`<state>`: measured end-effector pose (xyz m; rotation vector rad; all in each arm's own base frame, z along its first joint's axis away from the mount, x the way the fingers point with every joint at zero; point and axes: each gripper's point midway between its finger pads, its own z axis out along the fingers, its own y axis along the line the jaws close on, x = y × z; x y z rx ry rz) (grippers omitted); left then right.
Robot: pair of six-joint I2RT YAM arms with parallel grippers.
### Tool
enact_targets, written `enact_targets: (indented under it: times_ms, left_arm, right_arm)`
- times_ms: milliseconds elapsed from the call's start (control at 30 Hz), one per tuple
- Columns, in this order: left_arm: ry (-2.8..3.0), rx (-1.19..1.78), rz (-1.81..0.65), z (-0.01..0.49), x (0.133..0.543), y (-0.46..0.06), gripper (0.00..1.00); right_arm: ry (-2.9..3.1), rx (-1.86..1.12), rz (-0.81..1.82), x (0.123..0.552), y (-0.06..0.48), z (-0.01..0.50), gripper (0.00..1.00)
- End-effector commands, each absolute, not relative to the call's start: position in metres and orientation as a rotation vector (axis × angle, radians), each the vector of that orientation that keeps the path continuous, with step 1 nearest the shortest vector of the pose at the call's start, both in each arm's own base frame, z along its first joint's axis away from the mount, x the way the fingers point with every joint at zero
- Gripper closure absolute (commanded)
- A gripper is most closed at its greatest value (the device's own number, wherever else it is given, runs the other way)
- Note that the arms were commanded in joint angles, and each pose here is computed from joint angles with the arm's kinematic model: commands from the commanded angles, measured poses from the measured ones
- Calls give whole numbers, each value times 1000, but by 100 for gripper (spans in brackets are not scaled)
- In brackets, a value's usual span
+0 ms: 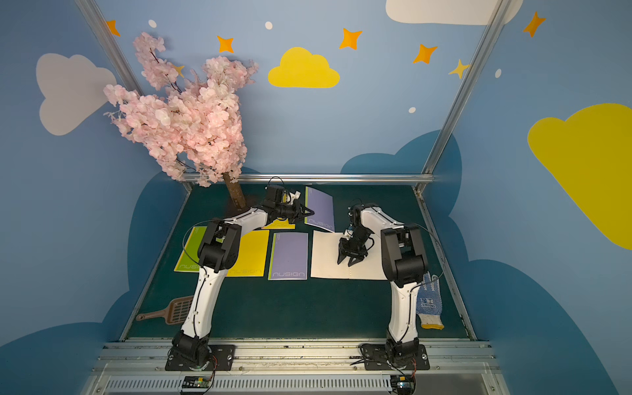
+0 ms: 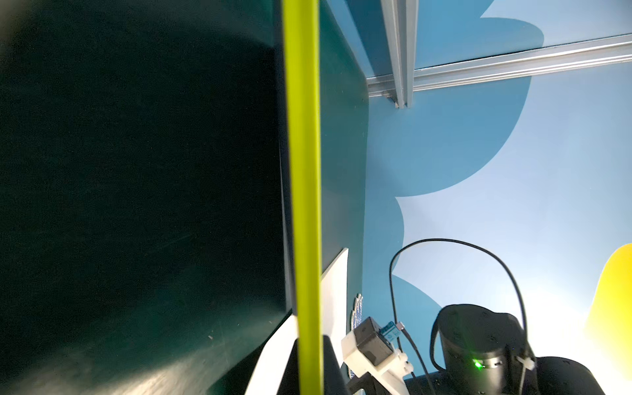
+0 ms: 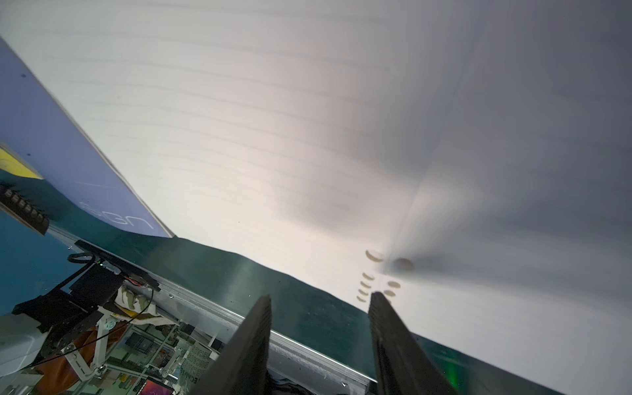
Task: Close the notebook
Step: Place the notebook at the center of the board.
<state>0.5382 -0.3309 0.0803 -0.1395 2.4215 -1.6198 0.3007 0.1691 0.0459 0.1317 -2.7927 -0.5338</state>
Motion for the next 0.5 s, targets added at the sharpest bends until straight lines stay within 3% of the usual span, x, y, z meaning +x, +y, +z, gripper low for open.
enact_targets:
  times_ms: [0,467]
  left_arm:
    - [2427,-103,-1593,77,541,-330,87]
    - [2465,-131,-1512,68,544,-323,79]
  right_arm:
    - [-2821,143,-605,304,177,61,51]
    - [-2841,160,-649,299,177,73,51]
